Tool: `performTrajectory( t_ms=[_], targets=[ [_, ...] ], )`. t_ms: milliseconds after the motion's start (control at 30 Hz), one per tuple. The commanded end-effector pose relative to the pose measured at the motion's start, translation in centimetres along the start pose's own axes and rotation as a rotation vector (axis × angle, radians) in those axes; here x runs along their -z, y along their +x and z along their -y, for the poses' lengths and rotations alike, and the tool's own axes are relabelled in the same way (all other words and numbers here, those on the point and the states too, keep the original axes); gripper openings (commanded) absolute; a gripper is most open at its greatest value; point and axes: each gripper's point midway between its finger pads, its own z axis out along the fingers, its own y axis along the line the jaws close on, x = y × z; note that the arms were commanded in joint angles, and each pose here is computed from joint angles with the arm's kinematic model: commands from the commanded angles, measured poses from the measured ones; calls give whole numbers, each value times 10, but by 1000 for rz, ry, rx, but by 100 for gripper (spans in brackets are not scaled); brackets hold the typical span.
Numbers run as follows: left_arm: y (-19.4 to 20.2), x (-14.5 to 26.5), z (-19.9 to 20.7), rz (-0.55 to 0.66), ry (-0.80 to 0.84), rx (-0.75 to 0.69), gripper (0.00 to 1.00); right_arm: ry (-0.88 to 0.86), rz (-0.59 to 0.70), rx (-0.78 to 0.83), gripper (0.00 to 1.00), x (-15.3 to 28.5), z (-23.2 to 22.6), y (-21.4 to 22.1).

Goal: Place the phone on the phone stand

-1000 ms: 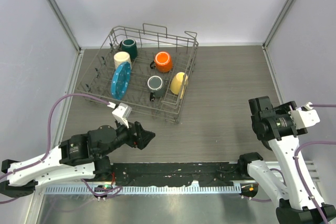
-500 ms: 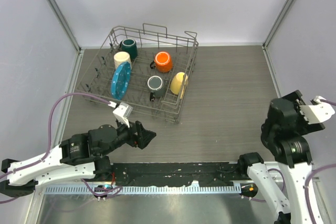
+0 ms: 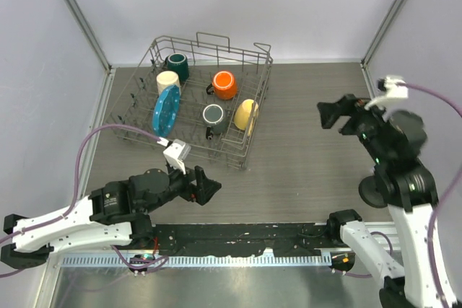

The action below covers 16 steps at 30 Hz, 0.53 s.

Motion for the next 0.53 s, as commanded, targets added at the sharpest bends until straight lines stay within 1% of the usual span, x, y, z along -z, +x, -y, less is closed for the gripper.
performTrajectory(
  t_ms=[0, 33, 67, 133, 200, 233, 300, 433, 467, 500],
  targets=[
    [-31, 20, 8, 94, 41, 72, 88, -6, -327, -78, 90, -18, -4, 61],
    [-38, 28, 5, 126, 45, 95, 88, 82, -308, -61, 90, -19, 11, 56],
    [-42, 33, 2, 147, 41, 110, 89, 104, -299, -52, 90, -17, 16, 55],
    [-59, 45, 3, 209, 57, 138, 89, 155, -230, -51, 91, -11, 24, 41],
    [-75, 58, 6, 274, 98, 152, 90, 92, -115, -61, 91, -1, 12, 17],
    [-83, 63, 7, 301, 104, 145, 90, 67, -84, -70, 91, 3, 8, 12],
    [-92, 68, 9, 322, 110, 135, 90, -10, -8, -97, 91, 18, -8, -5],
    [-119, 78, 23, 362, 132, 95, 90, -64, 148, -104, 91, 52, -22, -51],
    [-124, 81, 26, 371, 142, 61, 90, -74, 176, -105, 91, 59, -25, -59],
    [-131, 79, 33, 373, 144, 42, 90, -84, 231, -103, 91, 72, -27, -72]
  ],
)
